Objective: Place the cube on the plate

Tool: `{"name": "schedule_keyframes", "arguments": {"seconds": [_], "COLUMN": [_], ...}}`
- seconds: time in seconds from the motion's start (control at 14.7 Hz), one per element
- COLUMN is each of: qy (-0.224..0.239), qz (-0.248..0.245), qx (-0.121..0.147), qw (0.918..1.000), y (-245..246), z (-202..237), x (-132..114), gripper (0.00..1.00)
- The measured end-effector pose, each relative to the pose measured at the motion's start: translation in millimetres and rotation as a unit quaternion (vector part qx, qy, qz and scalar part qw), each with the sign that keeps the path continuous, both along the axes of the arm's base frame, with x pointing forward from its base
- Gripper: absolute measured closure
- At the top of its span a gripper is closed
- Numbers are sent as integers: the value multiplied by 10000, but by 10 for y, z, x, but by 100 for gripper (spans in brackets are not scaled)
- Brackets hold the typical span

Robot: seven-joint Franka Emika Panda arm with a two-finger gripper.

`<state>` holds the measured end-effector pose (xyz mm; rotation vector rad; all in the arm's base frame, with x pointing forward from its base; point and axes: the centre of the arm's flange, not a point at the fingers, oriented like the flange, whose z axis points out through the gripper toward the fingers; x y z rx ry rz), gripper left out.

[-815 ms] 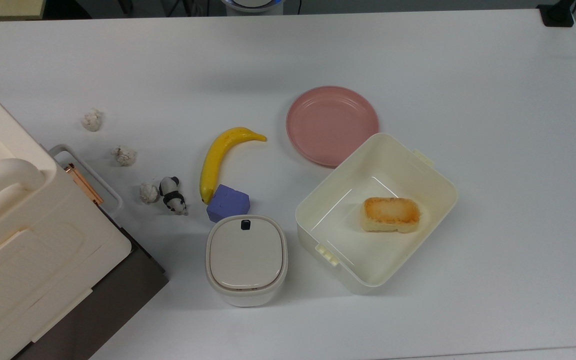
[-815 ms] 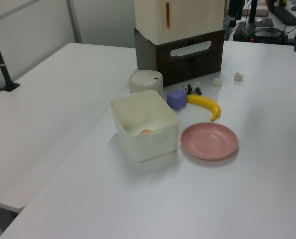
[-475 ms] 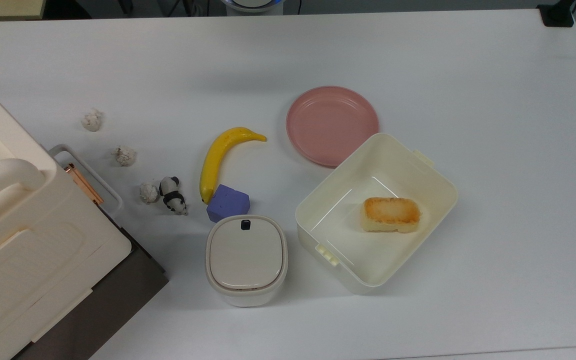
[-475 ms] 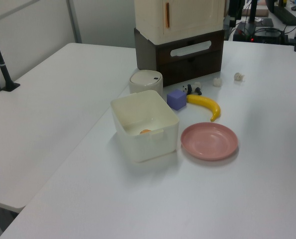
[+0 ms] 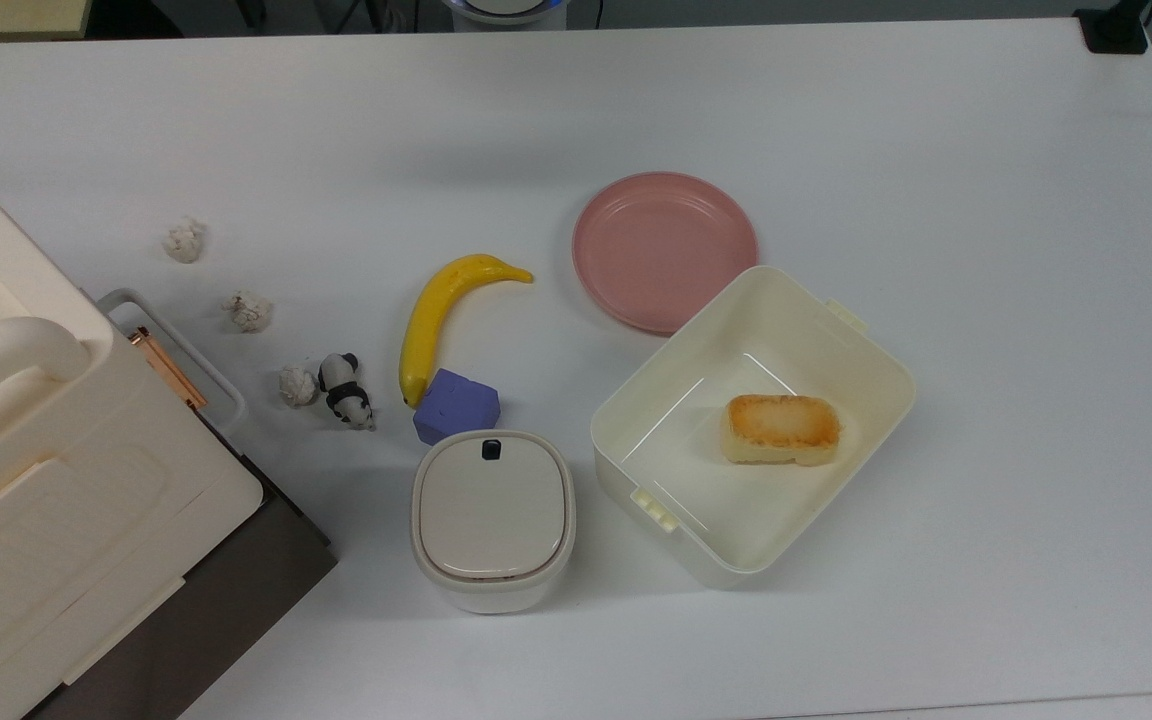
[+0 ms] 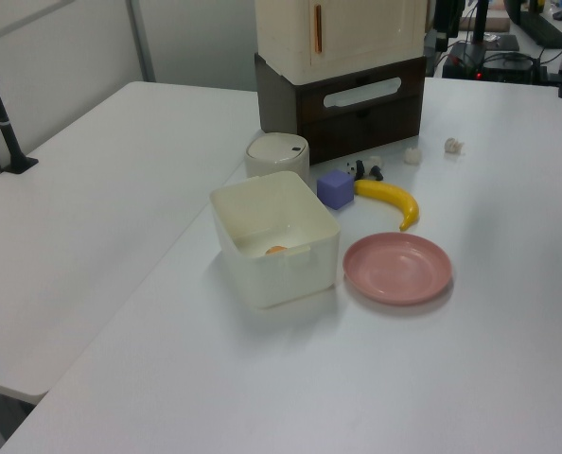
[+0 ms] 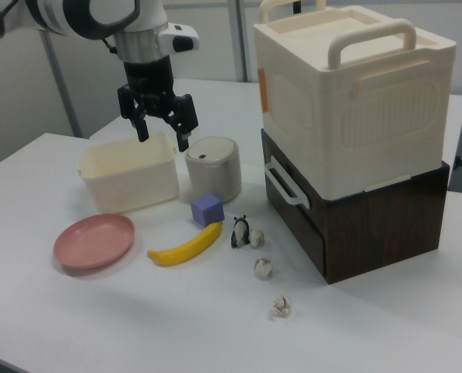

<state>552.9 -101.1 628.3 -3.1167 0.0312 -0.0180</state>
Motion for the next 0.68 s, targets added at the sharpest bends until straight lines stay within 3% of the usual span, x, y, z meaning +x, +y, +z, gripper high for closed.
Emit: {"name": "schedule_keyframes", "arguments": {"seconds": [0.68], "qy": [-85], "qz": [1], "qx": [-15], "qw": [10000], "y": [0], "z": [14], "x": [19], "gripper": [0]}}
